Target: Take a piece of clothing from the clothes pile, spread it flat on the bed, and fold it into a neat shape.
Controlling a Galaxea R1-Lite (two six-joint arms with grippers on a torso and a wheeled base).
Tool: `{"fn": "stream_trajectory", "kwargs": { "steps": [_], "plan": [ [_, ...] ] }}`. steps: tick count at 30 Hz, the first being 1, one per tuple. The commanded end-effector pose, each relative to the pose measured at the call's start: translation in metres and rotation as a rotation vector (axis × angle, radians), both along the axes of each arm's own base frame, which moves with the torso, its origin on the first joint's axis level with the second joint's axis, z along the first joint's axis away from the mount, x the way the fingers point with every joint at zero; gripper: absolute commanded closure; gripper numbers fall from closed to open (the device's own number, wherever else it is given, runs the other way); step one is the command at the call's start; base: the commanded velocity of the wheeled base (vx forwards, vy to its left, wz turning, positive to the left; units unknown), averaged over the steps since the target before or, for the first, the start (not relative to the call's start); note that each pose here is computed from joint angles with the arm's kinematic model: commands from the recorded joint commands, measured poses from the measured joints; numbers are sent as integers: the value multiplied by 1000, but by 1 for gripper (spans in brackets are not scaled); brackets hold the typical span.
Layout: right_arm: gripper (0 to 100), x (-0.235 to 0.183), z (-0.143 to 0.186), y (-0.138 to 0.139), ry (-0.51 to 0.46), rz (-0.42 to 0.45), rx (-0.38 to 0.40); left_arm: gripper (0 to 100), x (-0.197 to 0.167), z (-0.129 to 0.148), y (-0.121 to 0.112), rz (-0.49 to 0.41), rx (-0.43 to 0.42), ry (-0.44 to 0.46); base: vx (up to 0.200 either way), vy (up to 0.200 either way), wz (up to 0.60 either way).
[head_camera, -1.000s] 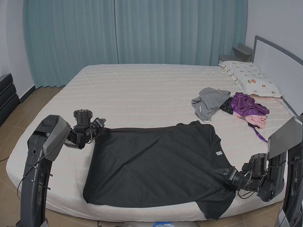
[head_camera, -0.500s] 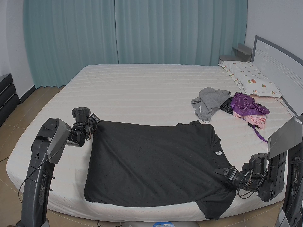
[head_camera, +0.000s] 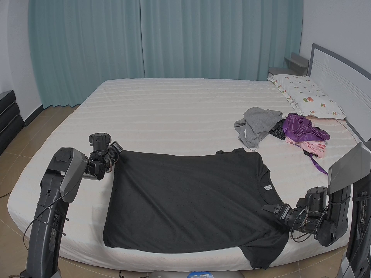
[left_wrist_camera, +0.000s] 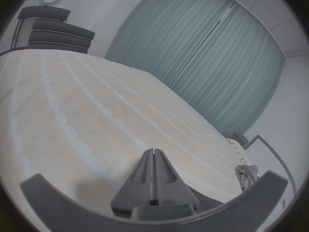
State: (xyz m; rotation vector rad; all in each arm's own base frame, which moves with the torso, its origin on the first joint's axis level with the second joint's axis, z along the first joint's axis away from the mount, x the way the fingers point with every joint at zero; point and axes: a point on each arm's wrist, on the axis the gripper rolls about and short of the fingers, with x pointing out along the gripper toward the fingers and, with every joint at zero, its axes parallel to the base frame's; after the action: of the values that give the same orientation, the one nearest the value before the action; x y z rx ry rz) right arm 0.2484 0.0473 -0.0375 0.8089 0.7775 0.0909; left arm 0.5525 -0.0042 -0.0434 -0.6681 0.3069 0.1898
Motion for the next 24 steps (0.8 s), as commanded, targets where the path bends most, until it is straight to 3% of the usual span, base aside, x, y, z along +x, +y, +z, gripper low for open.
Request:
{"fn": "stream_trajectory", "kwargs": {
  "steps": [1,11,12,21,24],
  "plan": [
    [0,3,6,-1,-34,-12,10,100,3,-4,1,2,-1,8,0,0,0],
    [0,8,13,-7,-70,-43,22,100,2,-7,-1,-23,-9,17,0,0,0],
    [0,8,13,-7,-70,-43,22,0,2,-7,-1,-23,-9,17,0,0,0],
    [0,8,12,-8,-65,-47,23,0,1,-1,1,-1,-17,13,0,0,0],
    [0,7,12,-10,-59,-54,24,0,-8,18,1,33,-73,18,0,0,0]
  ]
}}
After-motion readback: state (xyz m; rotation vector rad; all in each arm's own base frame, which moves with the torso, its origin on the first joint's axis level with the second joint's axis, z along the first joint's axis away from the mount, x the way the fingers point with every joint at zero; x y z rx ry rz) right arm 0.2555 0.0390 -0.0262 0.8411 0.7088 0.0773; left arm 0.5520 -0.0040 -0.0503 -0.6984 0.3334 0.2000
